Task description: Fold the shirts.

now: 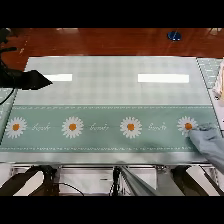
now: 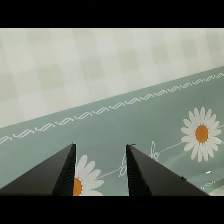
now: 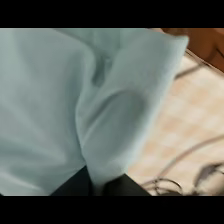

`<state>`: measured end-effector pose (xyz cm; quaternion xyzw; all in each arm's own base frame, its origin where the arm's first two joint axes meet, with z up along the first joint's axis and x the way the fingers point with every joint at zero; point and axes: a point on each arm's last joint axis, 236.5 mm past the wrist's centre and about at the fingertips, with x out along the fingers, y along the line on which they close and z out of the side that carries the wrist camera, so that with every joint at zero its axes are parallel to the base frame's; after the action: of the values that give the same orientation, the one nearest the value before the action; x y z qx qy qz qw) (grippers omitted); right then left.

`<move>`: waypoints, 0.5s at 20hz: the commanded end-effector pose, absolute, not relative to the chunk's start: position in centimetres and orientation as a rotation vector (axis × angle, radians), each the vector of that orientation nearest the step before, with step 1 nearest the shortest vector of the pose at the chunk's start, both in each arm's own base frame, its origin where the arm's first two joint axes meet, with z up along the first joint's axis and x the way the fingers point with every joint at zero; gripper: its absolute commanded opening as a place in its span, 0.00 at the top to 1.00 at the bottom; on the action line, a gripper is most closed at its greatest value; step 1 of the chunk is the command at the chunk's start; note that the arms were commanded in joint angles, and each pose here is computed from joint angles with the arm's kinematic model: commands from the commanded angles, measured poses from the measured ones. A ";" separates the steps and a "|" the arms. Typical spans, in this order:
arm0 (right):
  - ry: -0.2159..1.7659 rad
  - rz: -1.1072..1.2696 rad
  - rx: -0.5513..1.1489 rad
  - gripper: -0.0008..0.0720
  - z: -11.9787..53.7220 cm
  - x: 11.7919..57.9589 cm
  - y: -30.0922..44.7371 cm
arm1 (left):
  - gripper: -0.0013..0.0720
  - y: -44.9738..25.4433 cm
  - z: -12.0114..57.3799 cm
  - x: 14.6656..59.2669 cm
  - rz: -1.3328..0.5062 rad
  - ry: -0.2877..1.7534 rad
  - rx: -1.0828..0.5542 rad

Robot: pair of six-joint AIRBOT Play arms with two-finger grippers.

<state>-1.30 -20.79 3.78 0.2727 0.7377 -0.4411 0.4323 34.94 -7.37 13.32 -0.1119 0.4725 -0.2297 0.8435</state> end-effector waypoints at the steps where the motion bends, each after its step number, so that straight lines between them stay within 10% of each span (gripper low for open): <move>1: 1.988 -1.228 0.563 0.94 2.3 -6.1 -21.1 | 0.44 -7.2 13.6 35.5 -0.471 0.973 -0.237; 5: 1.989 -1.153 0.606 0.24 -1.3 -7.9 -20.4 | 0.44 -6.7 14.1 36.6 -0.443 0.927 -0.239; 10: 1.640 -1.562 0.465 0.32 0.7 -9.8 -28.1 | 0.44 -6.4 14.2 36.9 -0.431 0.913 -0.241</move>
<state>-9.77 -23.31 -0.01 0.2123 0.7385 -0.5252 0.3657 36.66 -6.53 14.03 -0.1148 0.4416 -0.2096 0.8648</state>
